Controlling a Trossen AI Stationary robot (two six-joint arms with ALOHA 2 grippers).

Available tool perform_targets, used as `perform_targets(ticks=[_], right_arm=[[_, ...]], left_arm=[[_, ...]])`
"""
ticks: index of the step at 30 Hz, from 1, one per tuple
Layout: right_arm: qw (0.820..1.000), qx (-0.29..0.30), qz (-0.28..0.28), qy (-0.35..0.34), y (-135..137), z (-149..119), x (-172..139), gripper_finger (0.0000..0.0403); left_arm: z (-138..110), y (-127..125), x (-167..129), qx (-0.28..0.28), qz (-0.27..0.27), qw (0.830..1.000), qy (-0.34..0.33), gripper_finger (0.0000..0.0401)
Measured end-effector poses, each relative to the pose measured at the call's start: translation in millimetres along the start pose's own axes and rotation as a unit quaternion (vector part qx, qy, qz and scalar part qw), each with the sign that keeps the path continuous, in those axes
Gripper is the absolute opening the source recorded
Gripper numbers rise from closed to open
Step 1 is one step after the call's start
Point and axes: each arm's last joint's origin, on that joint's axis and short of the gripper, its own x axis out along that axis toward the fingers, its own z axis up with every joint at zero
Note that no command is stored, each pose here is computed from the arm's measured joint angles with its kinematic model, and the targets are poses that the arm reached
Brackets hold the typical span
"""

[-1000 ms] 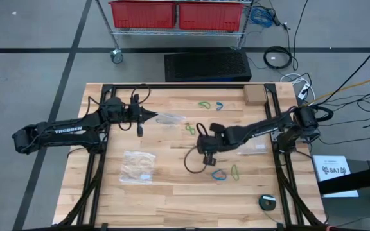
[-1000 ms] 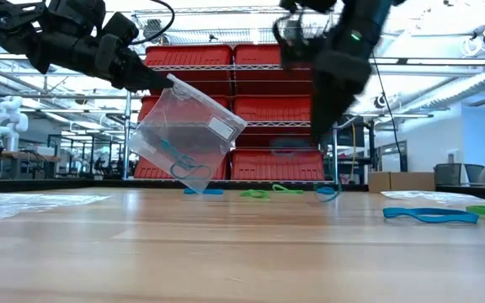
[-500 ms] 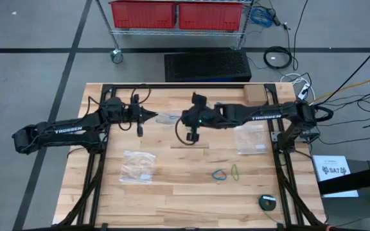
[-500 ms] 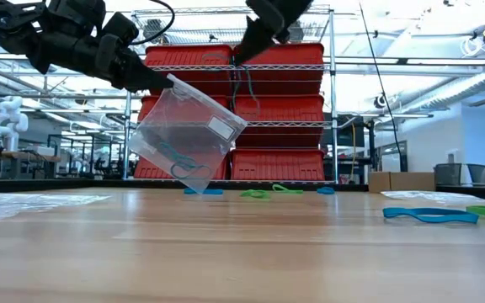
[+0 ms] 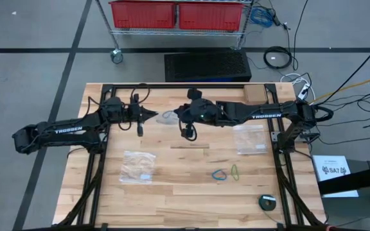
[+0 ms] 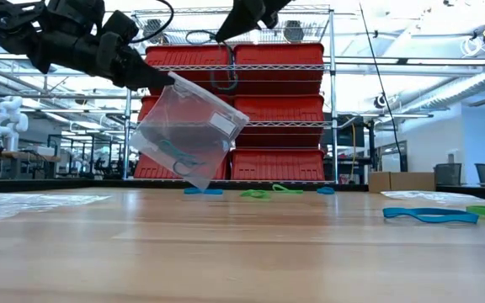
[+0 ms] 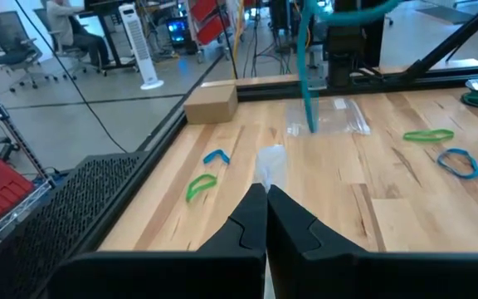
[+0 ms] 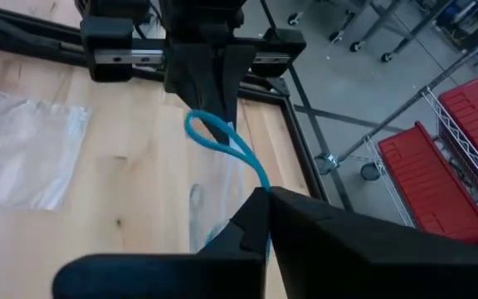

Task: Sort rubber bands
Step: Put the blue rubber band into the top left transparent zip bag

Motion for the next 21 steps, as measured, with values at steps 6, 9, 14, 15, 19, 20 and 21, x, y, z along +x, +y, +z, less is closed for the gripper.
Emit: perform_targets(ticks=[6, 9, 14, 15, 19, 20, 21], right_arm=[[1.0, 0.002, -0.002, -0.006, -1, 1, 0, 0.0], [1.0, -0.003, -0.004, -0.014, -1, 3, 0, 0.0], [1.0, -0.001, 0.005, -0.024, -1, 4, 0, 0.0], [1.0, -0.001, 0.005, -0.024, -1, 4, 0, 0.0], [1.0, 0.0, 0.005, -0.025, -1, 4, 0, 0.0], [1.0, 0.0, 0.005, -0.025, -1, 4, 0, 0.0], [1.0, 0.0, 0.005, -0.025, -1, 4, 0, 0.0]], left_arm=[[1, 0, 3, -0.007, -0.014, 1.0, -0.012, 0.0], [2, 0, 6, -0.007, -0.022, 0.999, -0.023, 0.0], [0, -2, 11, -0.007, -0.029, 0.999, -0.021, 0.0], [0, -2, 11, -0.006, -0.028, 0.999, -0.023, 0.0], [0, -1, 12, -0.006, -0.028, 0.999, -0.025, 0.0], [0, -1, 12, -0.006, -0.028, 0.999, -0.025, 0.0], [0, -1, 12, -0.006, -0.028, 0.999, -0.026, 0.0]])
